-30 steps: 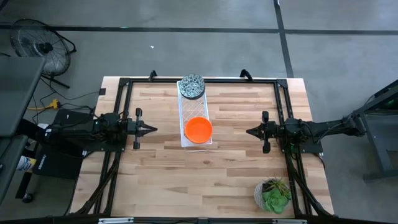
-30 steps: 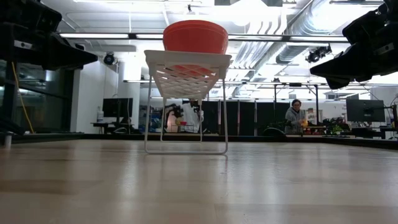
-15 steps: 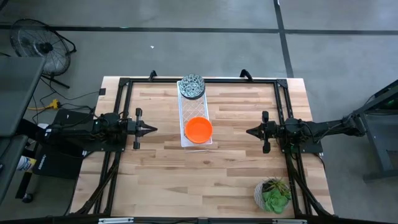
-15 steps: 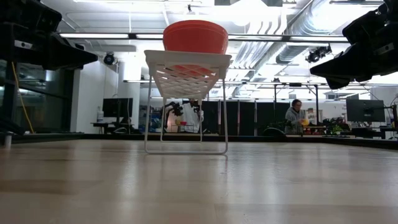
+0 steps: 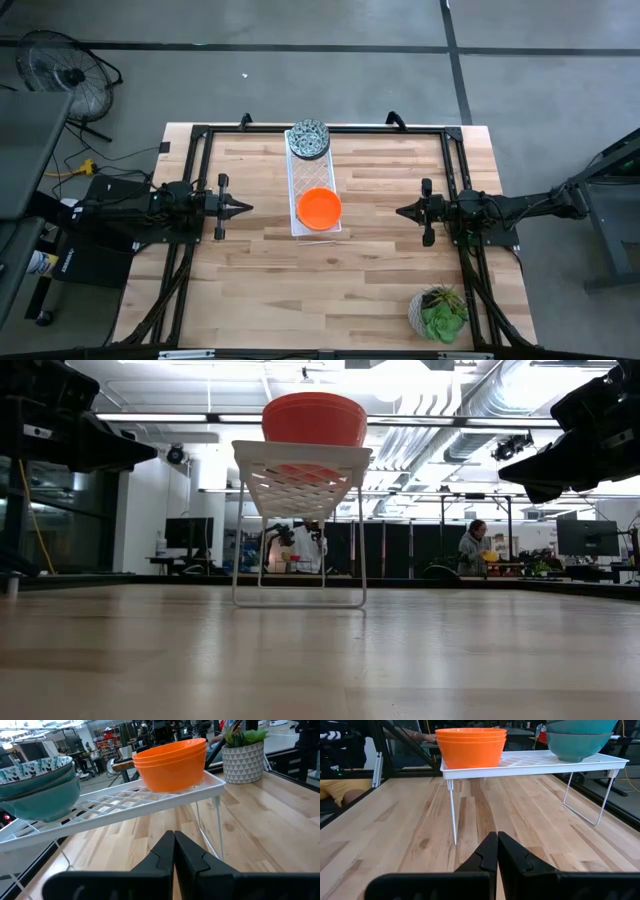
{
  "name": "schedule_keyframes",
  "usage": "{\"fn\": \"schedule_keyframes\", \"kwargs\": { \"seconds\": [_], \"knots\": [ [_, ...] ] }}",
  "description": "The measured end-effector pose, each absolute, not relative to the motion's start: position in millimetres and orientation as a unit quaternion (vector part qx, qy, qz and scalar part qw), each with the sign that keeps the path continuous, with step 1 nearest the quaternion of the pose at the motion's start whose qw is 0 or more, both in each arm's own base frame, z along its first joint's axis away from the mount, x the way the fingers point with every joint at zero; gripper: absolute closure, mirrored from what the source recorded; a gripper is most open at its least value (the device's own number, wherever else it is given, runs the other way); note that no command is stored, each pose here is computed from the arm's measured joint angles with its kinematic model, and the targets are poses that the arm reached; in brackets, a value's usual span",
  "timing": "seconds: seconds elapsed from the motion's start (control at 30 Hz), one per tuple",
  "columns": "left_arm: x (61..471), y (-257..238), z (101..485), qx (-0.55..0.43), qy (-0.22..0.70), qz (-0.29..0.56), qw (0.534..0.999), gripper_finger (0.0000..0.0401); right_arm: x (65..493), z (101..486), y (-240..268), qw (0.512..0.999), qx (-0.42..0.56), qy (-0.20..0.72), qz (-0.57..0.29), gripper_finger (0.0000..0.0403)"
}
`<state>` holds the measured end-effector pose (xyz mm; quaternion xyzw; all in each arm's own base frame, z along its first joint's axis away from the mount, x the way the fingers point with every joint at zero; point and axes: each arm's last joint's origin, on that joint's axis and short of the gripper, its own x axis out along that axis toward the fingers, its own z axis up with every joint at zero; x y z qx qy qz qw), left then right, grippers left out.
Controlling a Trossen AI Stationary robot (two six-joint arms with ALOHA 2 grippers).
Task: Pick & Place Mini bowls
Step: Return to Home Position
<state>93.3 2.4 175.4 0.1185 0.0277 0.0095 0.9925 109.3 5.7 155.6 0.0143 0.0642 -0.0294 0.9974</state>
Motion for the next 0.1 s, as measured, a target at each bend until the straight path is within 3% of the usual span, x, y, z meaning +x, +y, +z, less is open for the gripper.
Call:
{"fn": "schedule_keyframes", "kwargs": {
  "seconds": [0.1],
  "knots": [
    [93.3,2.4,175.4,0.118,0.028,0.010,0.993,0.0401,109.3,155.6,5.6,0.997,0.014,0.064,-0.030,0.0402]
  ]
}}
